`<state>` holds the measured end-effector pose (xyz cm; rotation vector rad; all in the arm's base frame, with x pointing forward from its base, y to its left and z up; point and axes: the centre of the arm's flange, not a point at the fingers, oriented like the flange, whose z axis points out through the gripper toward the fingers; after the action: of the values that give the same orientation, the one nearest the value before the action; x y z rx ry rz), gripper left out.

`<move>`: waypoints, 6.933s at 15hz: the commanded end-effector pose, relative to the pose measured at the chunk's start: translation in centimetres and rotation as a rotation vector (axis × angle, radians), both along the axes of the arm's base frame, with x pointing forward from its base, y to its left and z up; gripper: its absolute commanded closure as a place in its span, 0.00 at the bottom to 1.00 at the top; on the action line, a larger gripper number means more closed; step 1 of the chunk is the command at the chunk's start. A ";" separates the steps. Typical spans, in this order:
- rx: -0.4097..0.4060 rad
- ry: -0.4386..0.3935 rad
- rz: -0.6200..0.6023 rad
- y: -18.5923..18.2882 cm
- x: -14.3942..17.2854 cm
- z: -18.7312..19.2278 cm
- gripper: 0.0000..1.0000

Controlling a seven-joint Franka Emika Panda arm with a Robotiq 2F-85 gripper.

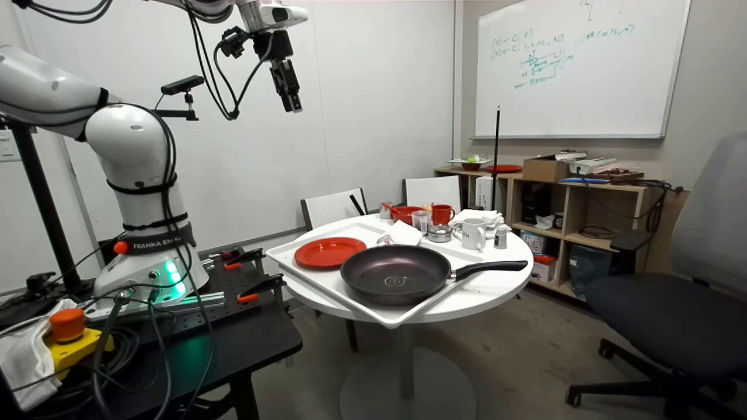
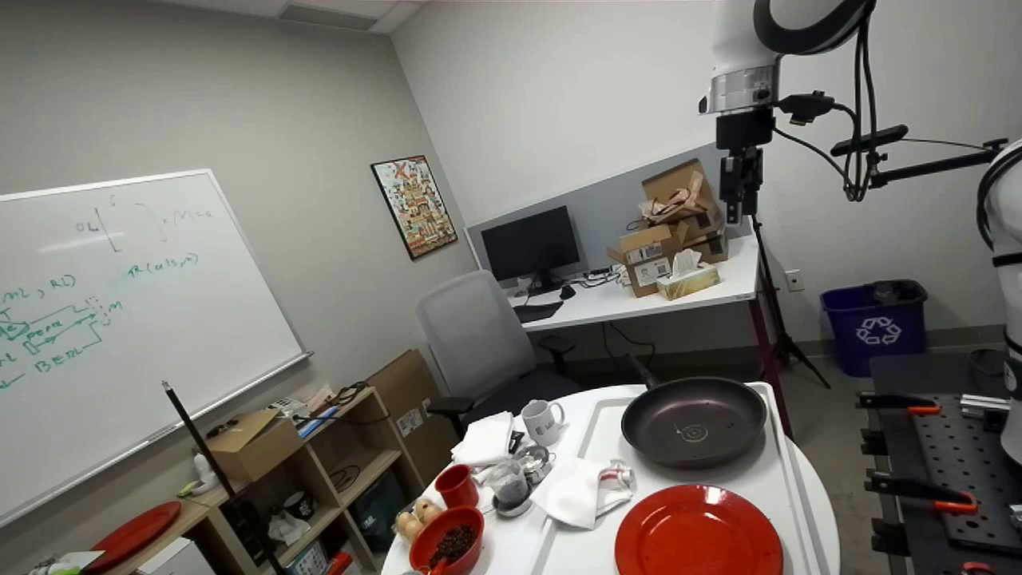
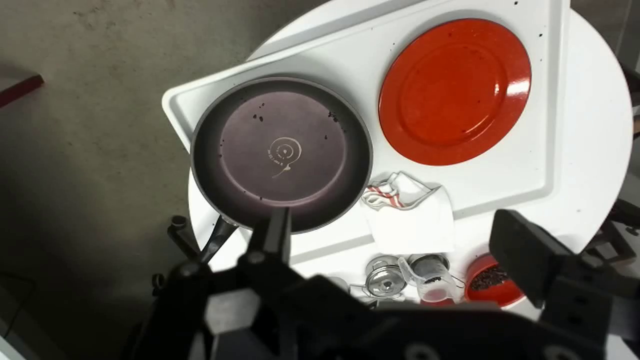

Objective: Use the towel to wipe the pan.

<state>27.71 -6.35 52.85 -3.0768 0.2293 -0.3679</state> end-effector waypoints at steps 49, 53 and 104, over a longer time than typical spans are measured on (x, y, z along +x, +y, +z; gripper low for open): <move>-0.265 0.548 0.339 11.6 41.1 -30.3 0.00; -0.239 0.558 0.421 13.4 42.6 -34.5 0.00; -0.120 0.200 0.616 17.3 38.8 -35.2 0.95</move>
<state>69.34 11.02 12.58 -3.0518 -0.7968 -0.0120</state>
